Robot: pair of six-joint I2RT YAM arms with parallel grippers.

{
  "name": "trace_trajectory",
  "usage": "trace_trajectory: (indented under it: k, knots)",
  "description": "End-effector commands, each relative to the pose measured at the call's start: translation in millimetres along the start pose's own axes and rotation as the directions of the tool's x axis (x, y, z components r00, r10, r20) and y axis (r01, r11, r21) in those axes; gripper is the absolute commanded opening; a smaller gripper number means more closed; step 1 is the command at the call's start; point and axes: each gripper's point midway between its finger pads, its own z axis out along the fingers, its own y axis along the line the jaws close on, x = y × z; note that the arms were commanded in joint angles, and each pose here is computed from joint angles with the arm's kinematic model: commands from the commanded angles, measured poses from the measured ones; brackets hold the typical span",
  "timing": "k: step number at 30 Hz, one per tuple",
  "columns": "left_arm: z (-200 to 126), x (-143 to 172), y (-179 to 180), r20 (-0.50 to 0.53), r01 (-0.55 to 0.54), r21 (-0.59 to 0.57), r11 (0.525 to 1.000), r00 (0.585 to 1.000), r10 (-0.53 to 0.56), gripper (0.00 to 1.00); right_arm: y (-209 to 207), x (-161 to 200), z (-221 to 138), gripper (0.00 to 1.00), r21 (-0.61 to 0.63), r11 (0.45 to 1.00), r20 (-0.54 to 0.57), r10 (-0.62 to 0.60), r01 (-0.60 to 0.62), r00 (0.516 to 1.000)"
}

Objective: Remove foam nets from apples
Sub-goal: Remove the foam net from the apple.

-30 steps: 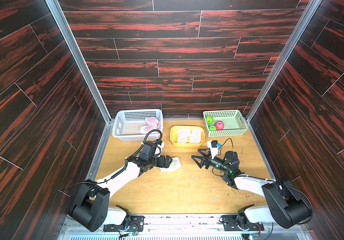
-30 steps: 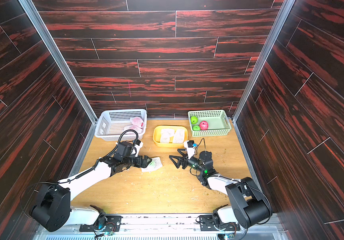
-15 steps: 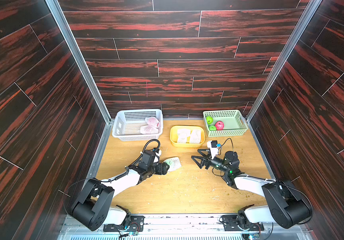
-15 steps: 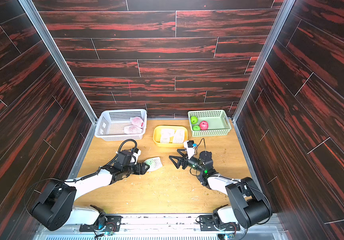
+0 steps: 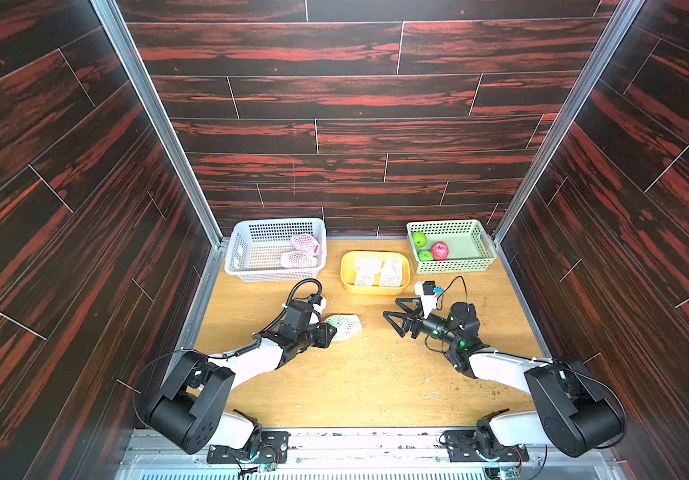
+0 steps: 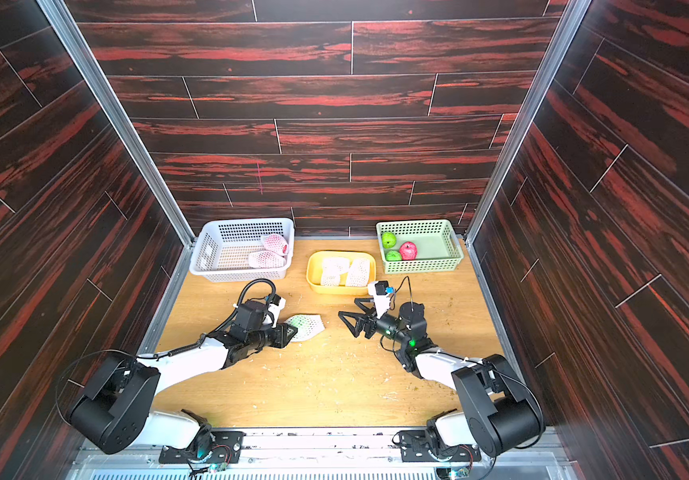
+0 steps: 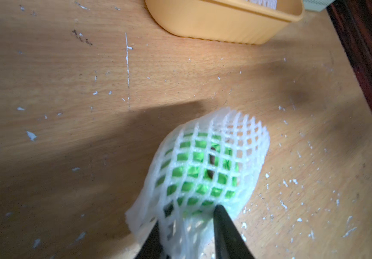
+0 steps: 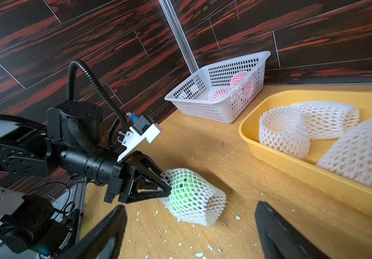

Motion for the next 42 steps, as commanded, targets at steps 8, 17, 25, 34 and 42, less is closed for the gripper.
trace_trajectory:
  k: [8,17,25,34,42]
  knots:
    - [-36,-26,-3,-0.083,-0.084,-0.116,0.990,0.994,0.074,0.13,3,-5,-1,0.93,-0.010,1.000,0.013,0.000,0.001,1.000]
    - [-47,-20,-11,-0.419,-0.353,-0.284,0.891,0.882,0.216,0.06,2,-5,-1,0.93,-0.004,1.000,0.012,-0.002,0.002,1.000]
    - [-15,-6,-25,-0.540,-0.454,-0.270,0.849,0.802,0.257,0.04,2,-5,-2,0.93,-0.002,1.000,0.014,-0.004,0.004,1.000]
    - [-12,-26,-40,-0.530,-0.499,-0.259,0.827,0.789,0.310,0.10,2,-5,-4,0.93,0.005,1.000,0.015,-0.013,0.013,1.000]
    - [-7,-42,-64,-0.485,-0.491,-0.206,0.846,0.803,0.348,0.15,2,-4,-4,0.93,0.006,1.000,0.015,-0.011,0.011,1.000]
